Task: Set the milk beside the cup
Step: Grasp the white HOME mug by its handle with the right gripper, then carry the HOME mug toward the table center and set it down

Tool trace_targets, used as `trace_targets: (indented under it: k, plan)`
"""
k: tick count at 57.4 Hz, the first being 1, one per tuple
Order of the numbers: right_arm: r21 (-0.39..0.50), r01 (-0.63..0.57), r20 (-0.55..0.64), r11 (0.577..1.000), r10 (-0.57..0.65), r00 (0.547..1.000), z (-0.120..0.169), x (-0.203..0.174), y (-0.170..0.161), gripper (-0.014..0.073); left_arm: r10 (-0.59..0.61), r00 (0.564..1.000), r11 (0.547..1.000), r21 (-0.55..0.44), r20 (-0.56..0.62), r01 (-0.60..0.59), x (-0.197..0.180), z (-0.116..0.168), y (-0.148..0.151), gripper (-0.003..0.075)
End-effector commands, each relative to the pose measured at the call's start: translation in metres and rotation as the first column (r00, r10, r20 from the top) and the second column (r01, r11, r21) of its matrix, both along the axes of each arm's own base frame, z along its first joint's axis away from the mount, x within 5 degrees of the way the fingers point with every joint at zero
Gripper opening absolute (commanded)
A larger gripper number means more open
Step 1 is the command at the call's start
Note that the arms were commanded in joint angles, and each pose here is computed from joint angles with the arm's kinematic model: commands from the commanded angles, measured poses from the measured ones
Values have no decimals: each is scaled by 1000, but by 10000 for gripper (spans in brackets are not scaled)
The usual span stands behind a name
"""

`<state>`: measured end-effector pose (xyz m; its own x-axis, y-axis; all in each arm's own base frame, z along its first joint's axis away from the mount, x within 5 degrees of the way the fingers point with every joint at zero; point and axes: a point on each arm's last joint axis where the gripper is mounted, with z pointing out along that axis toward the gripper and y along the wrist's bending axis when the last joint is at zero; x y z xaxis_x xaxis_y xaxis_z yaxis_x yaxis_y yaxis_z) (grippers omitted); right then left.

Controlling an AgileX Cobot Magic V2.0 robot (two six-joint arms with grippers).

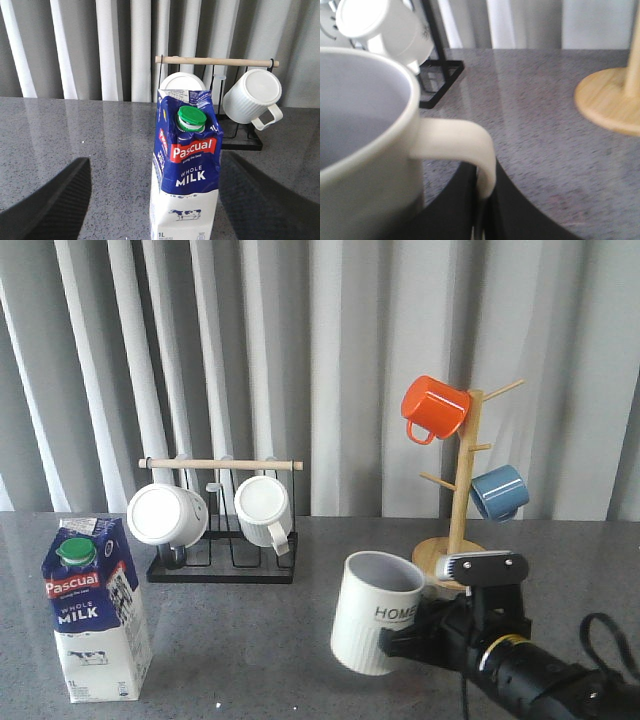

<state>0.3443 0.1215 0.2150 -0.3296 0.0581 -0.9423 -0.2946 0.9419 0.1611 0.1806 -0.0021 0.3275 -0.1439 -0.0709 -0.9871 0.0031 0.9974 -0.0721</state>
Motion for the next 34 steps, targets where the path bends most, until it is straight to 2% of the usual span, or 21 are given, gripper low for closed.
trace_targets:
  k: [1,10,18,34]
  plan:
    - [24,46,128,999,-49,991,16,1,17,-3,-16,994,1000,-18,107,18,1,19,-2,523]
    - [-55,148,110,988,-141,984,-10,-4,39,-3,-16,994,1000,-18,107,18,1,19,-2,523]
    - [-116,237,148,965,-219,964,-21,-5,42,-3,-16,994,1000,-18,107,18,1,19,-2,523]
    - [-169,246,202,955,-211,957,-21,-4,43,14,-16,994,1000,-18,107,18,1,19,-2,523]
